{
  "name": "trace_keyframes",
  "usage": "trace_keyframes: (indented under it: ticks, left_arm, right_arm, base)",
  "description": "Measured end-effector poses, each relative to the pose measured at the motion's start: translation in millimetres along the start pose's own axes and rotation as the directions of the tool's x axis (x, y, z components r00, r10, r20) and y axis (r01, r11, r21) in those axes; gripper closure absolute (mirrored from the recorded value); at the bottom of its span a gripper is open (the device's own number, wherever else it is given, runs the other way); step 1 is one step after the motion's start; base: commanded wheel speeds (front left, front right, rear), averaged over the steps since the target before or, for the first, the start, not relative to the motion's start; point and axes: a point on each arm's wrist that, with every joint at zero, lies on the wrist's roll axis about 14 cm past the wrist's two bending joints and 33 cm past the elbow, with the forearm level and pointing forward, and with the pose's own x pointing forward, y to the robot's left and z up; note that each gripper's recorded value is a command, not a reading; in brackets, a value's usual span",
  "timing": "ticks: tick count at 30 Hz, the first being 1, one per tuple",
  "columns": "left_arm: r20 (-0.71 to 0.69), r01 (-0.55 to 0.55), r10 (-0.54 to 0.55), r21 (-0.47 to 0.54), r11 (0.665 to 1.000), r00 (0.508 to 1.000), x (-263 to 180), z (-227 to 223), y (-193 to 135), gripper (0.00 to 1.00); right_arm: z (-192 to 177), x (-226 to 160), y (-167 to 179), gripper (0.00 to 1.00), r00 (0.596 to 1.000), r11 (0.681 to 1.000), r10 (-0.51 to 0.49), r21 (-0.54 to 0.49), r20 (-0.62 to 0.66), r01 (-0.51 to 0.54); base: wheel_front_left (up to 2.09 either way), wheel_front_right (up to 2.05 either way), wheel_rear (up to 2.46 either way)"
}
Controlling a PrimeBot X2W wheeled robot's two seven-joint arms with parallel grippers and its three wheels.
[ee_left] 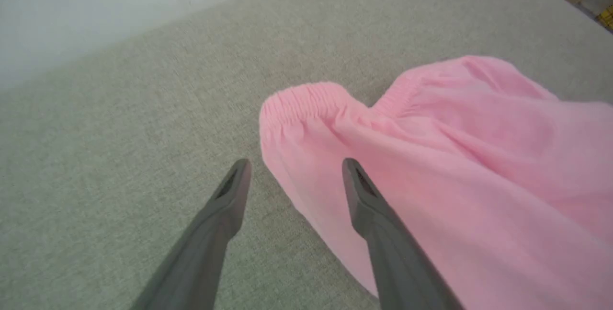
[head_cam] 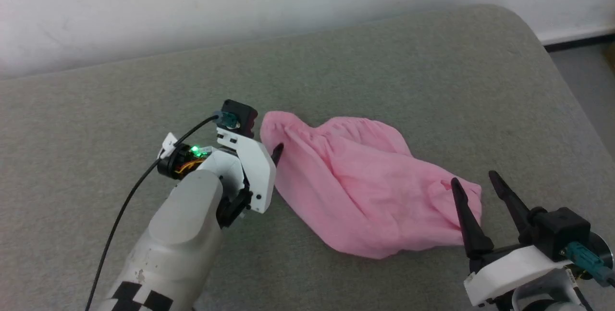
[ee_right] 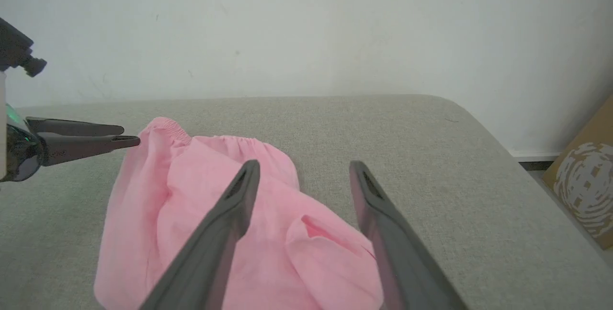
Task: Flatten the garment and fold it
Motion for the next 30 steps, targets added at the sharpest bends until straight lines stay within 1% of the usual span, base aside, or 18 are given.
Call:
trace_keyframes:
  ticks: [4,7,8,9,11,14,17,20,23,25,26,28,30]
  left_arm:
    - [-0.19,0.033,-0.026,0.032,0.999,0.981,16.9,-35.3,-5.9,0.0]
    - [-0.256,0.061,-0.051,0.033,0.998,0.965,26.7,-39.1,-13.2,0.0]
    - [-0.28,0.072,-0.06,0.033,0.997,0.958,28.6,-41.4,-16.6,0.25]
    - [-0.293,0.082,-0.07,0.032,0.996,0.954,30.1,-41.8,-19.3,0.59]
    - [-0.284,0.099,-0.083,0.041,0.994,0.955,32.3,-39.5,-23.6,1.0]
    - [-0.212,0.112,-0.101,0.04,0.993,0.972,32.0,-32.9,-28.6,1.0]
    - [-0.109,0.087,-0.082,0.04,0.995,0.991,25.3,-26.9,-19.1,1.0]
    - [-0.009,0.003,-0.003,0.016,1.0,1.0,11.0,-20.9,6.5,1.0]
    - [0.081,-0.119,0.124,-0.058,0.991,0.989,-15.2,-20.5,42.5,1.0]
    - [0.11,-0.206,0.219,-0.122,0.971,0.969,-39.5,-30.2,65.3,1.0]
    - [0.112,-0.253,0.271,-0.15,0.956,0.956,-53.3,-39.0,76.2,1.0]
    - [0.085,-0.338,0.361,-0.203,0.919,0.929,-83.4,-63.2,92.7,1.0]
    - [0.038,-0.412,0.433,-0.239,0.879,0.901,-114.7,-91.1,100.3,1.0]
  right_arm:
    - [-11.1,-3.4,-11.7,0.0,0.999,0.999,-0.04,0.012,-0.032,0.04]
    - [-14.0,-4.2,-18.3,0.0,0.997,0.998,-0.062,0.015,-0.037,0.063]
    - [-14.6,-5.0,-20.5,0.0,0.997,0.997,-0.07,0.015,-0.039,0.07]
    - [-15.7,-5.8,-22.2,0.0,0.996,0.997,-0.076,0.014,-0.043,0.076]
    - [-17.0,-7.2,-26.2,0.0,0.995,0.996,-0.089,0.014,-0.047,0.089]
    - [-16.9,-7.8,-30.0,0.0,0.994,0.995,-0.099,0.013,-0.047,0.1]
    - [-15.1,-6.3,-28.7,0.0,0.995,0.996,-0.092,0.016,-0.039,0.093]
    - [-14.7,-4.7,-23.6,0.0,0.997,0.997,-0.073,0.018,-0.037,0.074]
    - [-13.9,-3.6,-14.3,0.0,0.998,0.999,-0.042,0.02,-0.036,0.043]
    - [-12.2,-4.4,-10.8,0.0,0.999,0.999,-0.029,0.015,-0.034,0.03]
    - [-11.8,-5.2,-9.0,0.0,0.999,1.0,-0.023,0.015,-0.033,0.023]
    - [-11.2,-5.3,-1.8,0.0,0.999,1.0,0.002,0.014,-0.035,-0.001]
    - [-8.2,-4.6,5.8,0.0,0.999,1.0,0.027,0.014,-0.027,-0.027]
  base:
    - [0.0,0.0,0.0]
    - [0.0,0.0,0.0]
    - [0.0,0.0,0.0]
    - [0.0,0.0,0.0]
    - [0.0,0.0,0.0]
    - [0.0,0.0,0.0]
    - [0.0,0.0,0.0]
    - [0.0,0.0,0.0]
    - [0.0,0.0,0.0]
    - [0.0,0.0,0.0]
    - [0.0,0.0,0.0]
    - [0.0,0.0,0.0]
    - [0.0,0.0,0.0]
